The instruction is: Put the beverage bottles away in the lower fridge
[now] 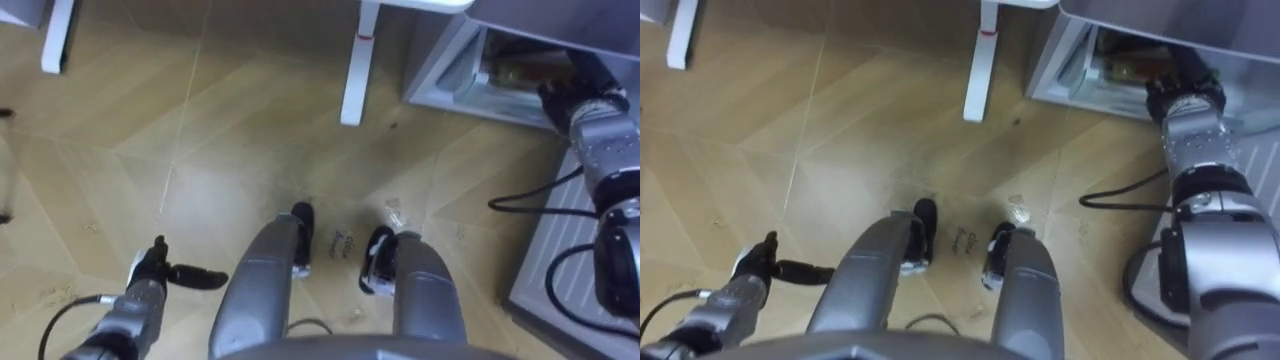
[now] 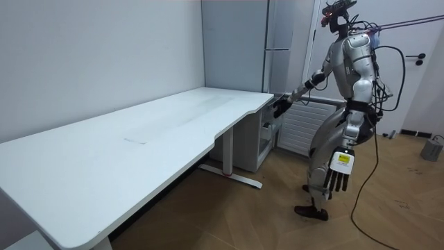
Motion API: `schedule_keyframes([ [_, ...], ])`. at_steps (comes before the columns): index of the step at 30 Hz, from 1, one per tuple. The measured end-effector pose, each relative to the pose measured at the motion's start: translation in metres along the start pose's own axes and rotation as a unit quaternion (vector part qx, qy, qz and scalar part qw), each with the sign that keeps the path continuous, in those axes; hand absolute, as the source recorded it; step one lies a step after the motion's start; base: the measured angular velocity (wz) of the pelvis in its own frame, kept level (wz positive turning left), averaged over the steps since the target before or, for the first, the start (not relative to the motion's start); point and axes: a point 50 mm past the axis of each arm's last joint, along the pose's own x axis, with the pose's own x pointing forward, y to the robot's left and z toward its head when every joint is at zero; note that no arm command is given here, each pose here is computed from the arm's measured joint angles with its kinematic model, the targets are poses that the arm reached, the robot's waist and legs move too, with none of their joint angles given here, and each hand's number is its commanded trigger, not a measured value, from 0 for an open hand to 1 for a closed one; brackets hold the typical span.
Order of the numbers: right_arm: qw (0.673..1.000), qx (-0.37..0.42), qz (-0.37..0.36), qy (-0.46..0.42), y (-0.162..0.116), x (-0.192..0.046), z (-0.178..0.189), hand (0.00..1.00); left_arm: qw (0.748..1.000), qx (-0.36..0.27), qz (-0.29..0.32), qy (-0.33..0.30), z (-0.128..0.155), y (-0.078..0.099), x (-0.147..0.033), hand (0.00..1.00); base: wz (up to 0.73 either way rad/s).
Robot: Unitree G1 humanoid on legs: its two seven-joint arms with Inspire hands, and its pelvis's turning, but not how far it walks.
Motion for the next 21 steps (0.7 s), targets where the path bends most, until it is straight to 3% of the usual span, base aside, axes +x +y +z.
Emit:
schedule_keyframes([
  [15, 0.999, -0.001, -0.039, 0.0, -0.042, -0.005, -0.004, 0.0, 1.0, -0.021, 0.008, -0.001, -0.005, 0.003, -0.002, 0.0, -0.06],
  [21, 0.997, -0.009, -0.075, -0.005, -0.073, -0.011, -0.006, 0.0, 0.999, -0.031, 0.009, 0.001, -0.005, 0.005, -0.002, 0.0, -0.1],
])
